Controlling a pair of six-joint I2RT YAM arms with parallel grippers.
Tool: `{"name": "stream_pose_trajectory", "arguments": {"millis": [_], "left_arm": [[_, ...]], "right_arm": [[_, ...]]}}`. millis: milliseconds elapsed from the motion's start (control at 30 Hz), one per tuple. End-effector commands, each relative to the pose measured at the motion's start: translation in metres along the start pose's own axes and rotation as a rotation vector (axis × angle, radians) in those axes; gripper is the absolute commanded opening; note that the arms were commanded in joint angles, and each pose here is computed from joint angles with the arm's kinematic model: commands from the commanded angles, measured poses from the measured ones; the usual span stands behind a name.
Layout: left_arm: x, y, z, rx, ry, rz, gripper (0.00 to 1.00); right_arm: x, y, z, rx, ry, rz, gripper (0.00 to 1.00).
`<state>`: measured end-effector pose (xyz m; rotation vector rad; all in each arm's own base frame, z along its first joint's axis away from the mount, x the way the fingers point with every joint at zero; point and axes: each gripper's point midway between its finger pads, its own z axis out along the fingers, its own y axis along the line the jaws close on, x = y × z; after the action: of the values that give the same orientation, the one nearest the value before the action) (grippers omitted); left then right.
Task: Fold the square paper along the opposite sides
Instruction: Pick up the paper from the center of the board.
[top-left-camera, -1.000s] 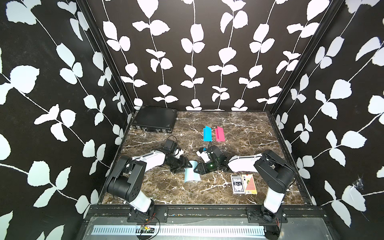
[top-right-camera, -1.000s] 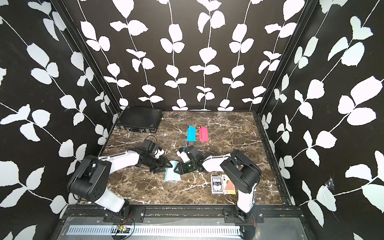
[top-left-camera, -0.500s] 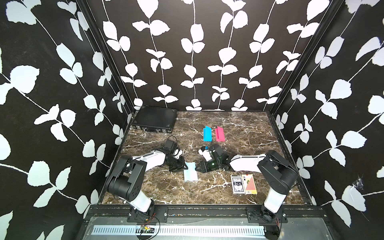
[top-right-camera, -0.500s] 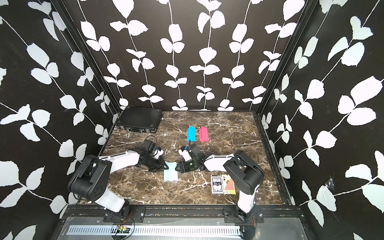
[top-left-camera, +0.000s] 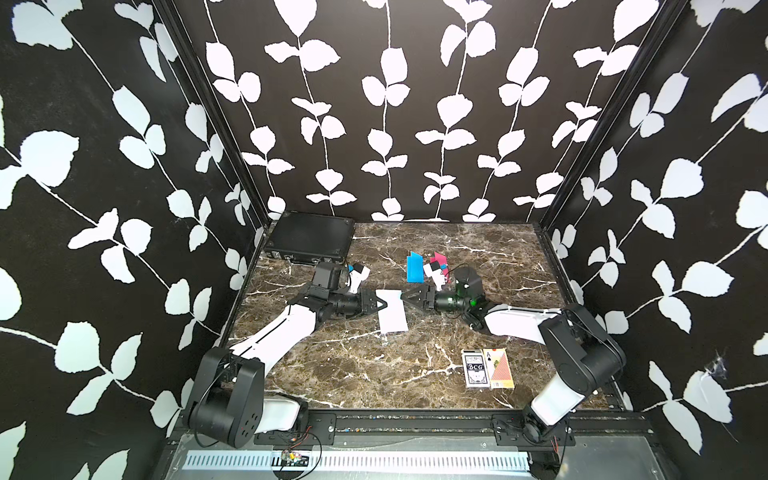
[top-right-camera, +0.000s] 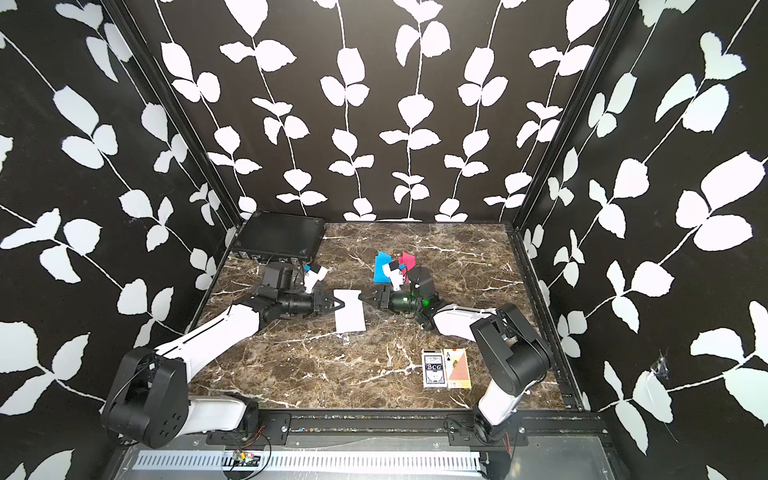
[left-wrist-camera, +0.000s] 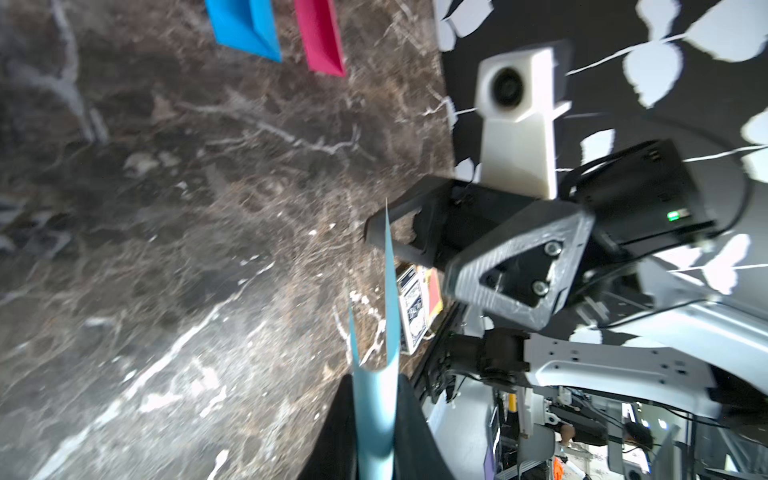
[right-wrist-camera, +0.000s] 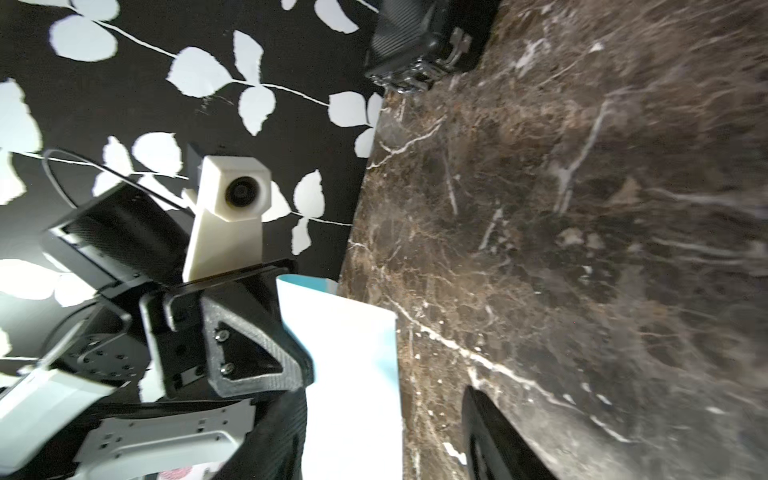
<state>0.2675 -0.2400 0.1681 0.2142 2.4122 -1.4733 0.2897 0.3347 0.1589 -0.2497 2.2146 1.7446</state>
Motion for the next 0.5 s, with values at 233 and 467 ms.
{"name": "stream_pose_trajectory", "arguments": {"millis": [233, 467], "left_arm": [[-0.01, -0.028, -0.009, 0.105, -0.049, 0.062, 0.15], [-0.017, -0.021, -0.017, 0.054, -0.094, 0.073, 0.19]], "right_arm": [[-0.007, 0.031, 0.011, -0.188, 0.013, 0.041, 0.44], [-0.013, 0.039, 0.006, -0.168, 0.0, 0.007, 0.02]]}}
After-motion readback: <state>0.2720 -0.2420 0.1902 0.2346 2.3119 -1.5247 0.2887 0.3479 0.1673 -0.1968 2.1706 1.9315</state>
